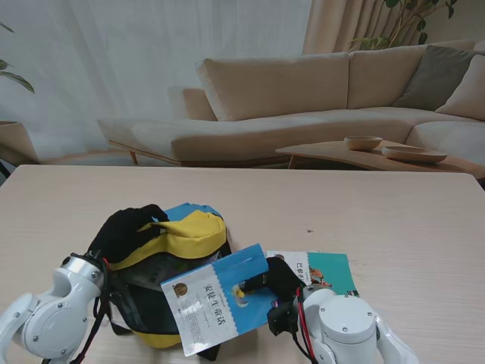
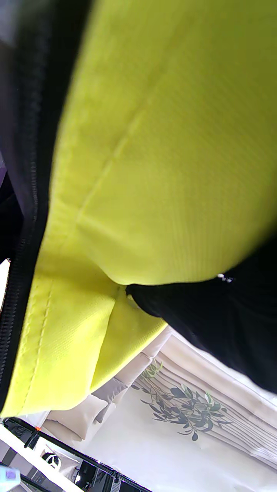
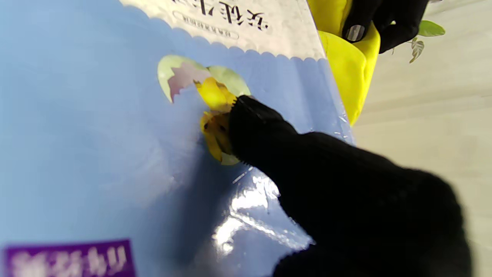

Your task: Pack books into the school bag then zip close the school bag

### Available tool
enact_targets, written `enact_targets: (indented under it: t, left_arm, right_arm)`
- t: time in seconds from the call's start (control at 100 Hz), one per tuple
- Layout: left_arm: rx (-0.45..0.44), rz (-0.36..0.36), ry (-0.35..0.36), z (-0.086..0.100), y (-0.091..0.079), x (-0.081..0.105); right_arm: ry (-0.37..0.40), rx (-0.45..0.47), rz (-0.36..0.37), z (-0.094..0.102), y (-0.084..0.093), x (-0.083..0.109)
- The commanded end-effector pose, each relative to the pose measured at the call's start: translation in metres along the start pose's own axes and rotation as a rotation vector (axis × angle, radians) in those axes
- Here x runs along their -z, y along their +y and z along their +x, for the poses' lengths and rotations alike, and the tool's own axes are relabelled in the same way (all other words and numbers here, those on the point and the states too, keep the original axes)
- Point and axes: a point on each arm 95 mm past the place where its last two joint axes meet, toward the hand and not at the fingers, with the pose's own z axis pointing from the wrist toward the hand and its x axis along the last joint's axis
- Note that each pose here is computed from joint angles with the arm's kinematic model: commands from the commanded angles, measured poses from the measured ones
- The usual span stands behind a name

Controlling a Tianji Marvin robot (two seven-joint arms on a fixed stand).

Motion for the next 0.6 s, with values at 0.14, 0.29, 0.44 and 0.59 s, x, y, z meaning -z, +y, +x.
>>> enact_targets:
  t: [0.14,0.29,0.44,0.59]
  left_arm:
    - [0.017,0.000,0.024,0.007,-0.002,0.000]
    - [0.021,-0.003,0.026,0.008,-0.001,0.001]
    - [0.023,-0.006,0.030,0.009,0.000,0.003]
    - [0.033,0.001,0.031,0.011,0.001,0.003]
  right_arm:
    - [-0.026,-0.012,0.012,0.013,-0.026,-0.011]
    - [-0.079,-0.039,-0.011,0.020,-0.040,-0.018]
    - [-0.131,-0.054,-0.041,0.024,-0.050,-0.025]
    - [-0.179,-0.077,-0.067,0.026,-0.057,-0.034]
